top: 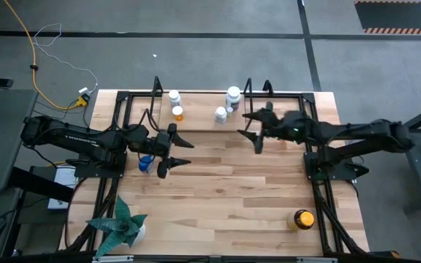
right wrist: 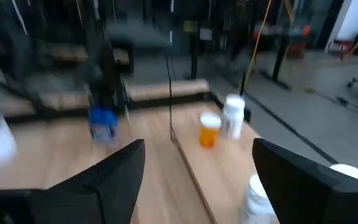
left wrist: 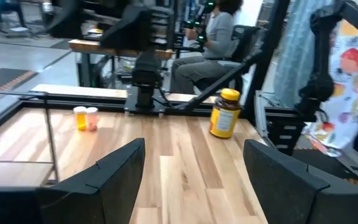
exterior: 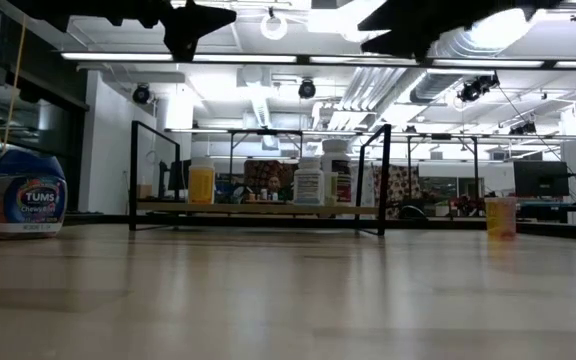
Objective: Pick and place medicine bottles onto shelf by color
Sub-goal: Put the blue pill bottle on the shelf
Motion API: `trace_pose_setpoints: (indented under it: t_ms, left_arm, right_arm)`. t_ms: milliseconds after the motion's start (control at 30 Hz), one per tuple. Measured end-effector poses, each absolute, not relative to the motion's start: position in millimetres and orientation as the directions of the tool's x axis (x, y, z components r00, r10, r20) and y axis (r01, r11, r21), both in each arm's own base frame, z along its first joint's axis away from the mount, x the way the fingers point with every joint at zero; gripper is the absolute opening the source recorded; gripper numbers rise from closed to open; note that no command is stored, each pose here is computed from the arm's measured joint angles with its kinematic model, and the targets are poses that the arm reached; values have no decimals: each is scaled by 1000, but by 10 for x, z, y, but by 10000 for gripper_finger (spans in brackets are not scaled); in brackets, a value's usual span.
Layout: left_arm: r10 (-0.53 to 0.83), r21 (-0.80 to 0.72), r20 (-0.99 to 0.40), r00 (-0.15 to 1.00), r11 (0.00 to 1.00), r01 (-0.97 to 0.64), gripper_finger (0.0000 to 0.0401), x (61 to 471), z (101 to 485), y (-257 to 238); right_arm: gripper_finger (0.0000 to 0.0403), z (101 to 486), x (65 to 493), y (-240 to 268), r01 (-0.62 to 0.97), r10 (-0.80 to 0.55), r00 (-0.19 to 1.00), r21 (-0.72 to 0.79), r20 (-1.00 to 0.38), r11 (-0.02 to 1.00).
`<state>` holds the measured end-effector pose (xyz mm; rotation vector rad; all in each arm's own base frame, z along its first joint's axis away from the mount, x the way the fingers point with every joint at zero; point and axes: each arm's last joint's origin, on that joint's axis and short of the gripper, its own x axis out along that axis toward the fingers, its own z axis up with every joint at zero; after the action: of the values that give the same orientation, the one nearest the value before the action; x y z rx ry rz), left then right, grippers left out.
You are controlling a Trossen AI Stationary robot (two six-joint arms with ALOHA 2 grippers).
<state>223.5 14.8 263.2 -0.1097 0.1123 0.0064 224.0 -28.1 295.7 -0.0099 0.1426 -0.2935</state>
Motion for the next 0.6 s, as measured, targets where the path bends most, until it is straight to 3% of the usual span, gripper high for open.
trace_pose_setpoints:
  t_ms: [200, 500, 600]
  left_arm:
    - [39, -105, -116, 992, 993, -51, 264, 2234, 2629, 160]
    - [74, -76, -112, 991, 994, -83, 264, 2234, 2633, 170]
    - [121, -161, -114, 986, 977, -139, 264, 2233, 2631, 181]
  right_arm:
    - [289, 2745, 2001, -255, 290, -291, 956, 56, 27, 956]
    - [289, 2623, 1966, -264, 325, -327, 945, 55, 21, 944]
    - [289, 2617, 1965, -267, 335, -337, 942, 72, 15, 940]
